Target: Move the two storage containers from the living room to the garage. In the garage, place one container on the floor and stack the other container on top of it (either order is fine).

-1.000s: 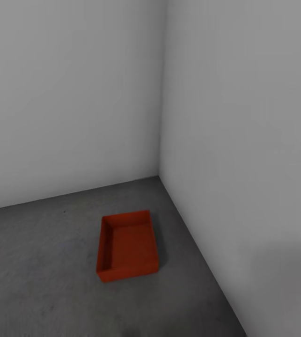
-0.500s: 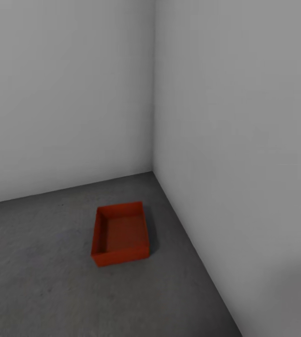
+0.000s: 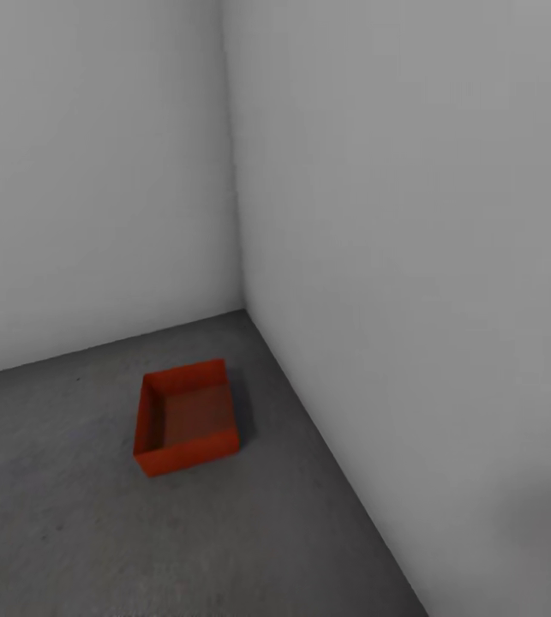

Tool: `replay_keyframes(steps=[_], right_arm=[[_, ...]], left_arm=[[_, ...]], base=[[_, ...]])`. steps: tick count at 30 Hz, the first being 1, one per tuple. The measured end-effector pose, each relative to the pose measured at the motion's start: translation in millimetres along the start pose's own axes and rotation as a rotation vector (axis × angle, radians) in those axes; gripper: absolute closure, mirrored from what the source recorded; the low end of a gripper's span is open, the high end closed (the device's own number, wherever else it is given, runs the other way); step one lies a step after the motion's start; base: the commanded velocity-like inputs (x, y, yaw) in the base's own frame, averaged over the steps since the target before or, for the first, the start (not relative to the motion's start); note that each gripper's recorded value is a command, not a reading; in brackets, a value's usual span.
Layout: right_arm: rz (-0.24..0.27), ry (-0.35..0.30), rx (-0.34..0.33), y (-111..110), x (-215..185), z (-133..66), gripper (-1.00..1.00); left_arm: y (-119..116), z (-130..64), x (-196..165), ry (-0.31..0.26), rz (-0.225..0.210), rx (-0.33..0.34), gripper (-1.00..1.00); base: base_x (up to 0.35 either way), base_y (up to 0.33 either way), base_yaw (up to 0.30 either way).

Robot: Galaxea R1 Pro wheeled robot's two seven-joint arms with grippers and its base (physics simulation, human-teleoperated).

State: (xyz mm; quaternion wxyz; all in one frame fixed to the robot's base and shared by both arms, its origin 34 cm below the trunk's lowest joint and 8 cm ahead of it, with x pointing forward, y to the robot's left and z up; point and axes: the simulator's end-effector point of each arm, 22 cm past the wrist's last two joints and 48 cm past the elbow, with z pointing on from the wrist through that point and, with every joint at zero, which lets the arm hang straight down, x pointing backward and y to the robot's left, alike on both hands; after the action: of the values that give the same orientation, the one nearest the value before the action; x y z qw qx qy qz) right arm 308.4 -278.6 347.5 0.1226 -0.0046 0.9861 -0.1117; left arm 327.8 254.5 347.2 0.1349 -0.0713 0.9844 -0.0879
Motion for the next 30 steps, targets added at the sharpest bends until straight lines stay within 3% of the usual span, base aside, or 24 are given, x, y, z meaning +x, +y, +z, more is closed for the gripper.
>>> replay_keyframes(steps=[22,30], right_arm=[[0.003,-0.012,0.000,-0.3,-5.0,-1.1,-1.00],[0.004,-0.016,0.001,-0.5,-6.8,-1.2,-1.00]], left_arm=[[-0.8,-1.2,-5.0,-0.012,0.002,0.002,-1.00],[-1.4,-1.3,-6.7,-0.015,0.003,0.003,-1.00]], base=[[-0.032,-0.016,-0.246],[-0.169,-0.118,-0.246]])
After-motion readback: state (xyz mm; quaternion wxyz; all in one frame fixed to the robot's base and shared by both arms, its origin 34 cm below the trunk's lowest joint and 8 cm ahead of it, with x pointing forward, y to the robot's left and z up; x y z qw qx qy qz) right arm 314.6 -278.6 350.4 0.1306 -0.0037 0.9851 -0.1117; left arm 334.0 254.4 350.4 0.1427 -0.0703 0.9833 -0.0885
